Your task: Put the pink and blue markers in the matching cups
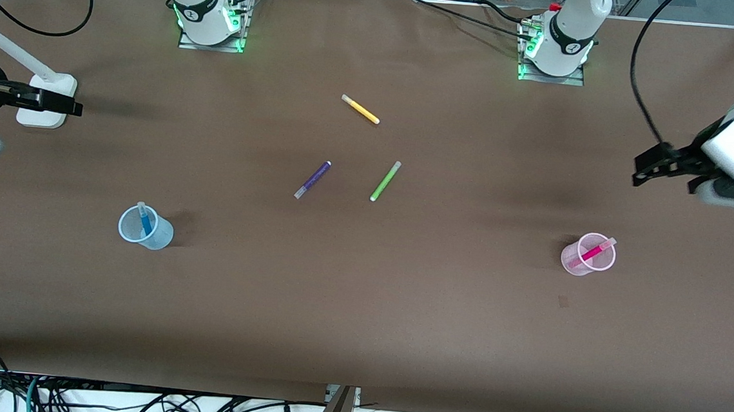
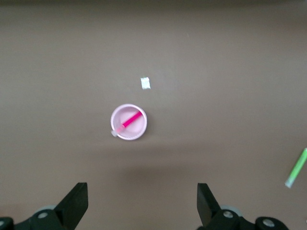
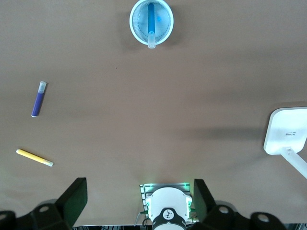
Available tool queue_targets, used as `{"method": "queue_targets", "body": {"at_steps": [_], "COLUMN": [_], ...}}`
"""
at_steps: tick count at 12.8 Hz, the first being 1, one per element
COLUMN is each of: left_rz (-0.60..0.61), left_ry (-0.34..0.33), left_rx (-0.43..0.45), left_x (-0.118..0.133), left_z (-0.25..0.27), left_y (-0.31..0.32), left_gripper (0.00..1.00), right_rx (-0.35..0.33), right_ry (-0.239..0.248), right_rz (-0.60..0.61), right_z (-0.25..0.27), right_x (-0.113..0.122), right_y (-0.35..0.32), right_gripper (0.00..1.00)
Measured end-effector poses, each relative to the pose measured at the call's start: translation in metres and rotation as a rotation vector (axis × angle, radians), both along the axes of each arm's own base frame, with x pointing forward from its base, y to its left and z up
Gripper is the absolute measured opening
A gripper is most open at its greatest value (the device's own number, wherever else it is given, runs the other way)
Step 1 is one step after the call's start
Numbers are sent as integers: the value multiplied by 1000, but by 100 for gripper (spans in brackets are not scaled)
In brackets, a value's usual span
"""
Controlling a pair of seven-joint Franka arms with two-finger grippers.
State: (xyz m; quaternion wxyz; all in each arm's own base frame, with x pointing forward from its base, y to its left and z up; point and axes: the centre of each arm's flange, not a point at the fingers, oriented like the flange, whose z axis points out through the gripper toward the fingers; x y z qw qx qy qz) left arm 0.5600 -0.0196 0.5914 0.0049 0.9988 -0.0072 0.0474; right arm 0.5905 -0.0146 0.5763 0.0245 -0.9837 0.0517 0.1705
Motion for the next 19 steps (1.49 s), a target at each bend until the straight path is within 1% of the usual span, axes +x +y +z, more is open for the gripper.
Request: {"method": "queue_targets", "body": {"at_steps": [1,2,3,4,6,9,10,12,15,19], "left_rz": [4,5,4,2,-8,-26,-29,-29,-28,-35], "left_ry": [-19,-19,-10,9,35,19,14,22,48,49], "left_rx": [2,4,7,18,49,54,54,53,53,53], "left_x": [-15,-26,-32,-36,-39,-34,-30,-23,-15,-14], "left_z": [0,-1,-2,-2,3,13,15,12,-1,-1], "left_y": [2,2,2,3,2,-7,-9,-9,-8,-12], "left_gripper": [100,100,100,100,100,100,100,100,100,100], "right_rx": [0,0,0,-1,0,-7,-8,-10,-9,-7], "right_ry": [-2,-3,-8,-29,-92,-190,-210,-222,-208,-193], "right_rz": [2,3,3,3,16,23,23,23,23,32], "right_z": [1,3,5,7,9,33,41,46,37,30], "right_x": [-1,-3,-8,-14,-31,-57,-64,-73,-71,-68], "right_y": [1,2,2,3,4,5,5,5,6,8], "right_gripper": [99,99,99,99,99,100,100,100,100,100]}}
